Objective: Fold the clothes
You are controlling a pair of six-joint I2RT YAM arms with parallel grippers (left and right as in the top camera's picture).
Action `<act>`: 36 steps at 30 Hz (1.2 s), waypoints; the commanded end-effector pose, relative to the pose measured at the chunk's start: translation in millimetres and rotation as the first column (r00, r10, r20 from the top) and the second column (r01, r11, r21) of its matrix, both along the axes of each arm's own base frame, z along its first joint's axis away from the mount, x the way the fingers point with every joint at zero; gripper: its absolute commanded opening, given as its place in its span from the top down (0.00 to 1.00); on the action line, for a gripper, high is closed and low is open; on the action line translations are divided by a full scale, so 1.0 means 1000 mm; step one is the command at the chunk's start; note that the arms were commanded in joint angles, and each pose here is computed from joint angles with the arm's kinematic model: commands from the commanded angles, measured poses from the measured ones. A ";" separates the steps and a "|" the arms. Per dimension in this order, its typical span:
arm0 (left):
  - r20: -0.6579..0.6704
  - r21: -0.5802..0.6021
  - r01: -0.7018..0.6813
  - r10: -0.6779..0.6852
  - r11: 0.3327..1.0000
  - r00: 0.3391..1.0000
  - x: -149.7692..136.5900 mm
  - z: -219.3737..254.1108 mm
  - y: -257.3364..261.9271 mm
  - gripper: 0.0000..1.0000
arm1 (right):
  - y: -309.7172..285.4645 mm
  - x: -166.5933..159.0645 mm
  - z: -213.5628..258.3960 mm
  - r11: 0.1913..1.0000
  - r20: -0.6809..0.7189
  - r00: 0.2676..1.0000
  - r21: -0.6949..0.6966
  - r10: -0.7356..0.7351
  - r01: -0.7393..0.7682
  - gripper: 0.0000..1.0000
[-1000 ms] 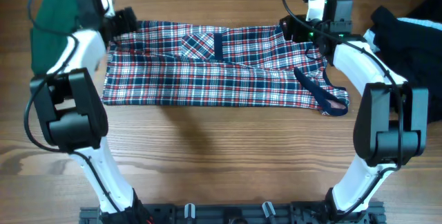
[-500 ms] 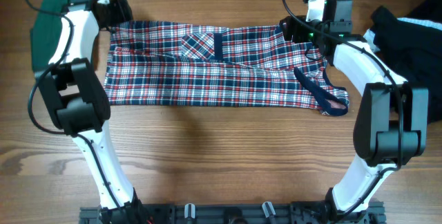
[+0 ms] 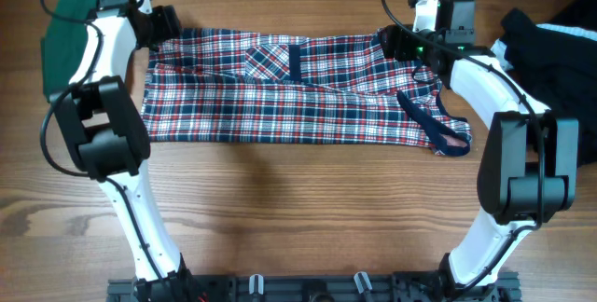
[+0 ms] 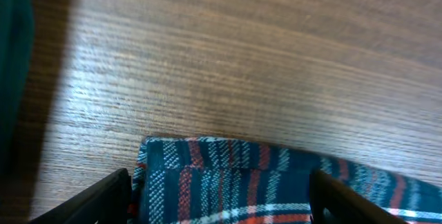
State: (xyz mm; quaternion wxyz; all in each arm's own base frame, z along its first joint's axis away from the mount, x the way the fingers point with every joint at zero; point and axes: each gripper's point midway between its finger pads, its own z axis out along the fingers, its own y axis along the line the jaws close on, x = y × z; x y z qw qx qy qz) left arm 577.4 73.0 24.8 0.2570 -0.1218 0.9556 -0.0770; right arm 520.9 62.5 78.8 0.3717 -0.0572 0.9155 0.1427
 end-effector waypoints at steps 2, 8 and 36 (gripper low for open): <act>-0.024 -0.014 0.002 -0.002 1.000 1.000 0.000 -0.019 -0.003 0.29 | -0.001 0.005 -0.003 1.000 0.005 1.000 -0.019 0.006 -0.006 0.20; -0.013 -0.013 0.006 -0.007 1.000 1.000 0.003 -0.018 -0.005 0.87 | -0.007 0.006 -0.005 0.999 0.003 1.000 -0.039 -0.023 0.024 0.29; -0.028 -0.019 0.022 -0.023 1.000 0.999 0.001 -0.019 -0.019 0.96 | -0.014 0.028 -0.055 0.996 0.018 0.997 -0.026 -0.079 0.079 0.27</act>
